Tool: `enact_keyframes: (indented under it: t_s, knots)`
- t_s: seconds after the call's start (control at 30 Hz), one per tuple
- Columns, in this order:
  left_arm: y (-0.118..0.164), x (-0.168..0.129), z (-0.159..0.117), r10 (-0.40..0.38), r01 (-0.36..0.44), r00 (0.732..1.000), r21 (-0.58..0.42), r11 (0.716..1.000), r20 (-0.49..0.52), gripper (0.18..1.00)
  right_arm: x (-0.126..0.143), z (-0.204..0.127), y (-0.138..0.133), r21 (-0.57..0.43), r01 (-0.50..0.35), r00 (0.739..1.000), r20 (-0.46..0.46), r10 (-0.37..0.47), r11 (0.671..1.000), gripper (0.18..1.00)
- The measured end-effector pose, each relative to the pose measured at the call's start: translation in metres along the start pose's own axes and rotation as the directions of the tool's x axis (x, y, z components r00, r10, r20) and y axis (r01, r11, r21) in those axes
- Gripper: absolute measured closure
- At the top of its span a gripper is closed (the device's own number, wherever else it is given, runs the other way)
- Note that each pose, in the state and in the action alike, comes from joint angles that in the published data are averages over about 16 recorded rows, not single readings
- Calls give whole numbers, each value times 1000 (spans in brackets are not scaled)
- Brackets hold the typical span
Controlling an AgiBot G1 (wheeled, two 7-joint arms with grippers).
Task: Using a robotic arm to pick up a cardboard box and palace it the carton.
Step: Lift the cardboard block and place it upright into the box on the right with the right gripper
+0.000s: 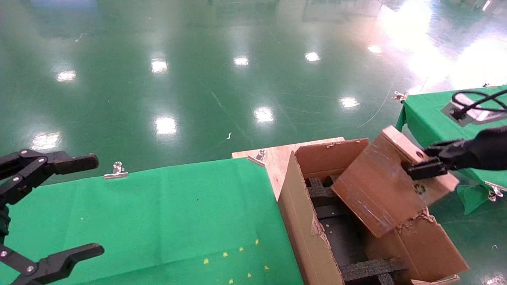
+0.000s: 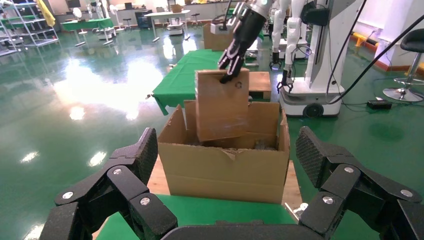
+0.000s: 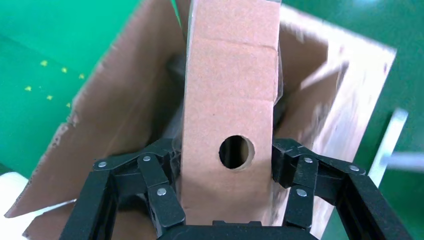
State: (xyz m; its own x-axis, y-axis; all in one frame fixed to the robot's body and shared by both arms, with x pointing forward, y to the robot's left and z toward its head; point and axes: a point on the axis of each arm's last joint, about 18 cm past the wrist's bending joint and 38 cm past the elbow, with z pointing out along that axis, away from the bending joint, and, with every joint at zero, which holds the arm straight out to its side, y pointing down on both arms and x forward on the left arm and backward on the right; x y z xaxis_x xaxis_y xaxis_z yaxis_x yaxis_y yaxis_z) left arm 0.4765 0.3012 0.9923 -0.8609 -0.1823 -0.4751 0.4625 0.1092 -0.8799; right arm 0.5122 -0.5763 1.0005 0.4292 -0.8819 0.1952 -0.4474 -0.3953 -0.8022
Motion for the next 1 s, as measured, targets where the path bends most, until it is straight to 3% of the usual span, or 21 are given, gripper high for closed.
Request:
enact_keyframes:
  t_s: [0.33,1.0]
  knots:
    - [0,0,0,0,0,1000,0,1000,0,183,3,9,18,-80,-160,986,-62,156,984,898]
    - [0,0,0,0,0,1000,0,1000,1,183,12,24,20,-83,-250,960,-151,236,965,902]
